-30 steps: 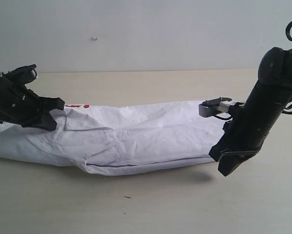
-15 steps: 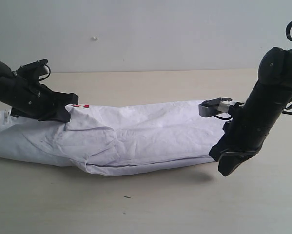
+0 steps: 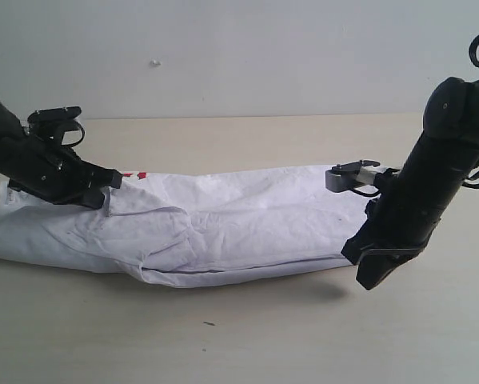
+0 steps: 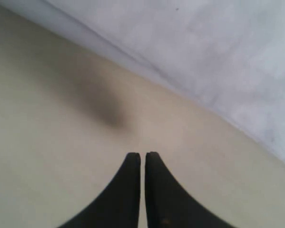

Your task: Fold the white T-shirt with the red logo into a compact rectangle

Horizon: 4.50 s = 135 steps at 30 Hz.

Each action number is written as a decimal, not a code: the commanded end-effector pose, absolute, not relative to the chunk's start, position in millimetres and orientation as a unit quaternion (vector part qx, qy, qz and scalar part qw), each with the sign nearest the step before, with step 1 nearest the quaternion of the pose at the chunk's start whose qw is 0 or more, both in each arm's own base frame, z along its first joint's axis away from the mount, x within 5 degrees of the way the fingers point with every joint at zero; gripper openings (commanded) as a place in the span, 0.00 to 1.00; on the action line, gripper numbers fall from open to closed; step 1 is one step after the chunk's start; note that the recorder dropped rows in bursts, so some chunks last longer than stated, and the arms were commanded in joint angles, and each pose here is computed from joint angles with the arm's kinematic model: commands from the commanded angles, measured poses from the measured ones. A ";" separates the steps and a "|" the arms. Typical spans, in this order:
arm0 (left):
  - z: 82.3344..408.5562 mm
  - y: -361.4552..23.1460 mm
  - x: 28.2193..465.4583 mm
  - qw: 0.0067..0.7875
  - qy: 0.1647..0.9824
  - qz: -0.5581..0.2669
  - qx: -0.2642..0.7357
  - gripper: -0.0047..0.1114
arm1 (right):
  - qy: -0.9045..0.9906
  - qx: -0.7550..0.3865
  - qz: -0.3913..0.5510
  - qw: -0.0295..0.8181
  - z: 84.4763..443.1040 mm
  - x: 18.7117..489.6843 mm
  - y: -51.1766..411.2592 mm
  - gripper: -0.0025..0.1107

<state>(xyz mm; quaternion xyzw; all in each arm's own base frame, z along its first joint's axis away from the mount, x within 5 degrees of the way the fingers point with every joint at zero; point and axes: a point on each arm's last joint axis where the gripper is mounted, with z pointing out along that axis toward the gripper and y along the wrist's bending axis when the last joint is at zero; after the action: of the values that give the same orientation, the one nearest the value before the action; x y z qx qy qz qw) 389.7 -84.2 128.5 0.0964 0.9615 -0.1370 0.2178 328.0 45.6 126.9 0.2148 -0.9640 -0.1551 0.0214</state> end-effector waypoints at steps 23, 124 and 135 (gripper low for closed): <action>151.8 -131.3 416.2 0.332 0.923 -0.183 0.071 0.31 | -0.964 0.216 -0.158 0.012 130.2 327.8 46.8 0.07; 82.9 7.0 395.1 0.173 0.906 -0.384 0.043 0.56 | -0.973 0.196 -0.120 0.031 156.9 317.4 39.1 0.07; 87.3 -37.4 384.1 0.113 0.882 -0.443 0.110 0.06 | -0.973 0.194 -0.124 0.034 157.0 316.8 39.7 0.07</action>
<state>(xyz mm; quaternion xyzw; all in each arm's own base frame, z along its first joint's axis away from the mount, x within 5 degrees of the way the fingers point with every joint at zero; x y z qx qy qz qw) 387.2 -27.4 85.1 0.0944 0.8878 -0.4319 0.1281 317.3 39.1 153.9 0.1922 -0.9732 -0.1198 0.0392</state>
